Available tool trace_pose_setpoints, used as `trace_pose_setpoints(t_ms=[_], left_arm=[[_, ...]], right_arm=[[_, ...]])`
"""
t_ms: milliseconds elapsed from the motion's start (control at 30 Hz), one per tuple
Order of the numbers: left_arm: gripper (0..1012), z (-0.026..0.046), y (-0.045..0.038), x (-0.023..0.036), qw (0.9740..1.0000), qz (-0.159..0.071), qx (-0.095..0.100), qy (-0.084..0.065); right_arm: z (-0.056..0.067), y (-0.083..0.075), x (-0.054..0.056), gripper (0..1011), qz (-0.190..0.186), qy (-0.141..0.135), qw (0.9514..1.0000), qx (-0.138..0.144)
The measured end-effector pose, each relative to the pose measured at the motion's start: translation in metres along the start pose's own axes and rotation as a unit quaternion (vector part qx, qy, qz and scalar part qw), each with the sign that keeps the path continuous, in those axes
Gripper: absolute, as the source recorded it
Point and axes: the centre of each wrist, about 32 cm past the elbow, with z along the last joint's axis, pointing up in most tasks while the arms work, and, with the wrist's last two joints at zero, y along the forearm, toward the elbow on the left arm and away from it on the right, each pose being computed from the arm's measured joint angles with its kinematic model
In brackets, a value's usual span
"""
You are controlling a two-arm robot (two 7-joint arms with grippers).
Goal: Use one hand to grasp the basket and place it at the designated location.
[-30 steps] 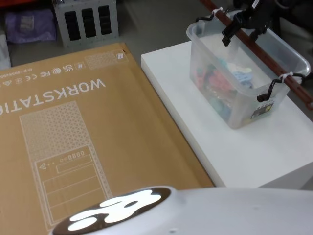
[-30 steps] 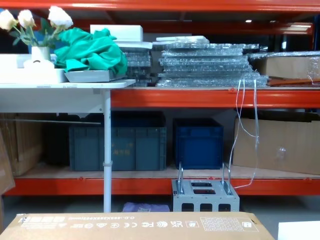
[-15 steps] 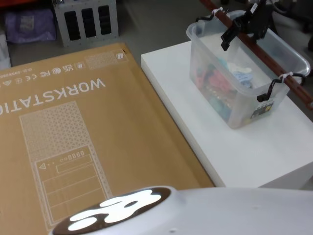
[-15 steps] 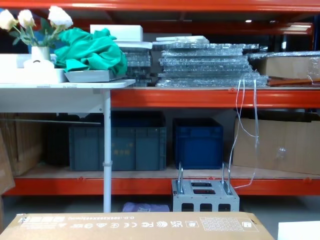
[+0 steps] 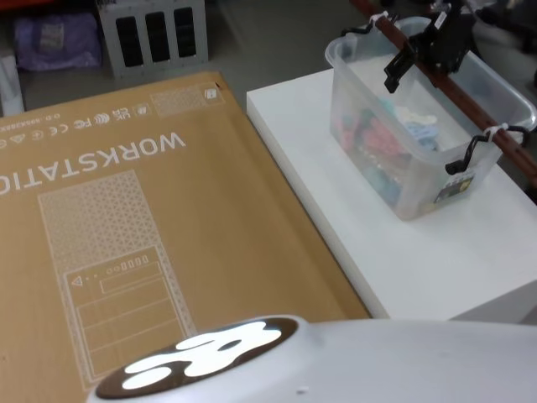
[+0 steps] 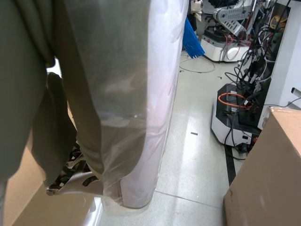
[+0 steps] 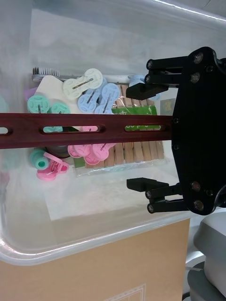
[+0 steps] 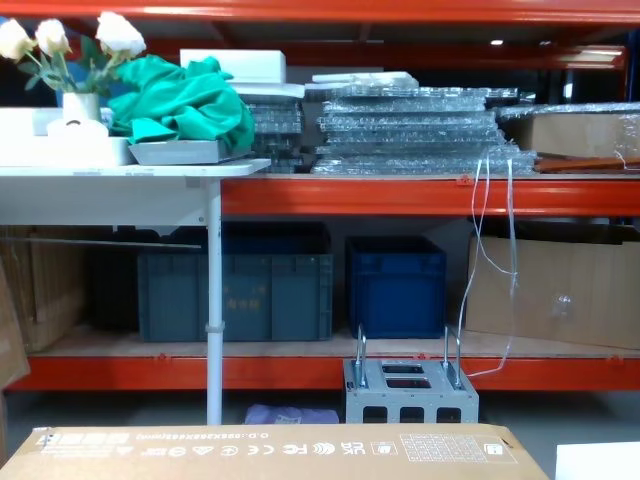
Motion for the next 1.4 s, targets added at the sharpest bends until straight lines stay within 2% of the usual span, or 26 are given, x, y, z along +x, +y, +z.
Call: trace_pose_setpoints(t_ms=[300,500,533,600,633,867,933,1033,1067,1167,1400], left_arm=[[0,0.0000,0.0000,0.0000,1.0000,0.000,0.000,0.000],[0,0.0000,0.0000,0.0000,1.0000,0.000,0.000,0.000],[0,0.0000,0.0000,0.0000,1.0000,0.000,0.000,0.000],[0,0.0000,0.0000,0.0000,1.0000,0.000,0.000,0.000],[0,0.0000,0.0000,0.0000,1.0000,0.000,0.000,0.000],[0,0.0000,0.0000,0.0000,1.0000,0.000,0.000,0.000],[0,0.0000,0.0000,0.0000,1.0000,0.000,0.000,0.000],[0,0.0000,0.0000,0.0000,1.0000,0.000,0.000,0.000],[0,0.0000,0.0000,0.0000,1.0000,0.000,0.000,0.000],[0,-0.0001,0.0000,0.0000,1.0000,0.000,0.000,0.000],[0,0.0000,0.0000,0.0000,1.0000,0.000,0.000,0.000]], right_arm=[[0.0002,-0.0010,-0.0003,979,-0.002,0.000,1.0000,0.000],[0.0003,-0.0014,-0.0005,807,-0.003,0.000,1.0000,0.000],[0.0003,-0.0014,-0.0005,807,-0.003,0.000,1.0000,0.000],[0.0003,-0.0015,-0.0005,713,-0.003,0.000,1.0000,0.000],[0.0002,-0.0016,-0.0005,713,-0.003,0.000,1.0000,0.000],[0.0002,-0.0019,-0.0006,496,-0.004,0.001,1.0000,0.000],[0.0000,-0.0020,-0.0006,388,-0.004,0.001,1.0000,0.000],[0.0000,-0.0021,-0.0007,325,-0.004,0.001,1.0000,0.000],[0.0001,-0.0021,-0.0007,267,-0.004,0.001,1.0000,0.000],[0.0001,-0.0021,-0.0007,233,-0.004,0.001,1.0000,0.000],[0.0001,-0.0021,-0.0007,232,-0.004,0.001,1.0000,0.000]])
